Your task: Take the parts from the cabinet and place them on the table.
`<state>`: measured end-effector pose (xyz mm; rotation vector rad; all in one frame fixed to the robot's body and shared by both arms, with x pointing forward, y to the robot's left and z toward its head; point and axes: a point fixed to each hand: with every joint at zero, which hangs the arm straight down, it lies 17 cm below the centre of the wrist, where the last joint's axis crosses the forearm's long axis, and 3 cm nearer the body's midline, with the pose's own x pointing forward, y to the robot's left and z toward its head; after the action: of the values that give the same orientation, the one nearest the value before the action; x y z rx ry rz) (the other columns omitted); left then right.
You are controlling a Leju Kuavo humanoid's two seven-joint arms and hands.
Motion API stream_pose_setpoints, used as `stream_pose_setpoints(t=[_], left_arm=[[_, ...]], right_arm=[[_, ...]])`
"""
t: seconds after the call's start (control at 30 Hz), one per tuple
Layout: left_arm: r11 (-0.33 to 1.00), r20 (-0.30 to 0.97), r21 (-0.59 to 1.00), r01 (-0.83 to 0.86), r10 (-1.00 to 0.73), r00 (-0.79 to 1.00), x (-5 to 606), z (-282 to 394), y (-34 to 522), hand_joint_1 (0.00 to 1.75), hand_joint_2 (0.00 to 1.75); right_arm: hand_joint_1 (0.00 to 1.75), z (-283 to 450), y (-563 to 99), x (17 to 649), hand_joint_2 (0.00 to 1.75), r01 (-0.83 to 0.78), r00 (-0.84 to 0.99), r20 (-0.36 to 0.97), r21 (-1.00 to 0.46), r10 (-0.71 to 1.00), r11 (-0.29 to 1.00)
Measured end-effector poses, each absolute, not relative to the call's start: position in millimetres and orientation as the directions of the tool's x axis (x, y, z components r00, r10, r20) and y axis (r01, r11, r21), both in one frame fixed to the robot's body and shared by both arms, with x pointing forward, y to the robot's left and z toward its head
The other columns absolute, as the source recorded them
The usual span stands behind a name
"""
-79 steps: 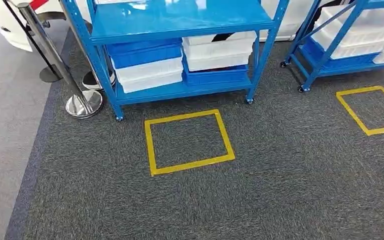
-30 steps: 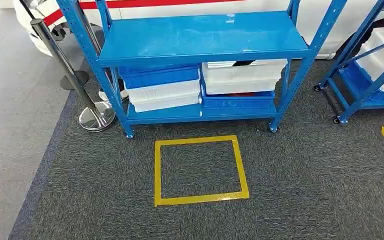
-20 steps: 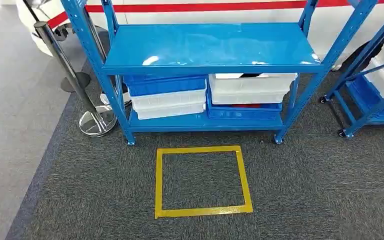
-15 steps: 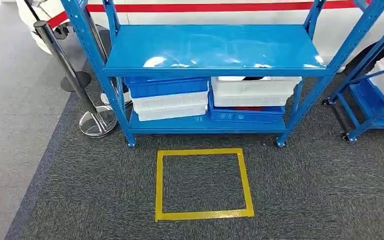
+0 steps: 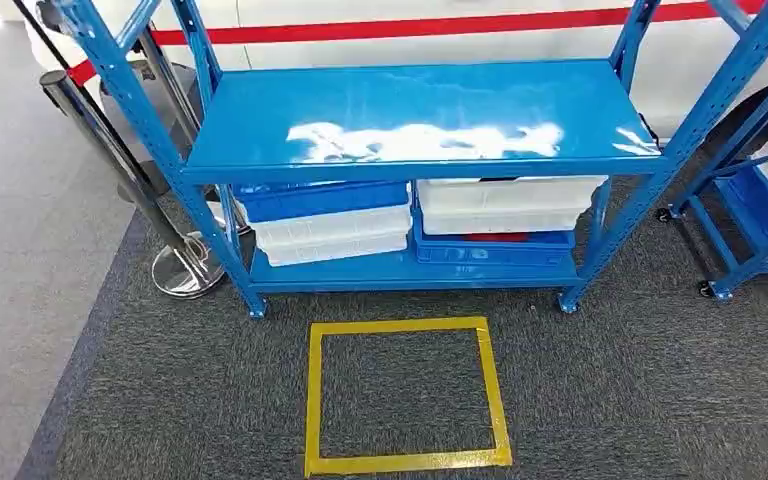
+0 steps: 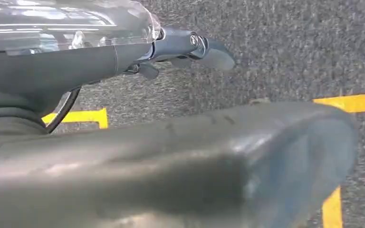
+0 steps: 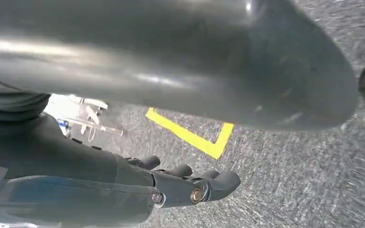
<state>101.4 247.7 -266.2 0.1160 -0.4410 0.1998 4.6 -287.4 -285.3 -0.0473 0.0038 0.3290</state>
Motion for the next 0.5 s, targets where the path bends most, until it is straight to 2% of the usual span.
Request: stream_pose_setpoints(t=[0.5], left_arm=[[0.973,0.435,0.071,-0.221,0.17,0.884,99.7,-266.4,248.5,0.0,0.0]], right_arm=[[0.0,-285.2,-288.9,9.6,0.0,-0.322,0.947,-0.004,-0.054,0.322,0.945]])
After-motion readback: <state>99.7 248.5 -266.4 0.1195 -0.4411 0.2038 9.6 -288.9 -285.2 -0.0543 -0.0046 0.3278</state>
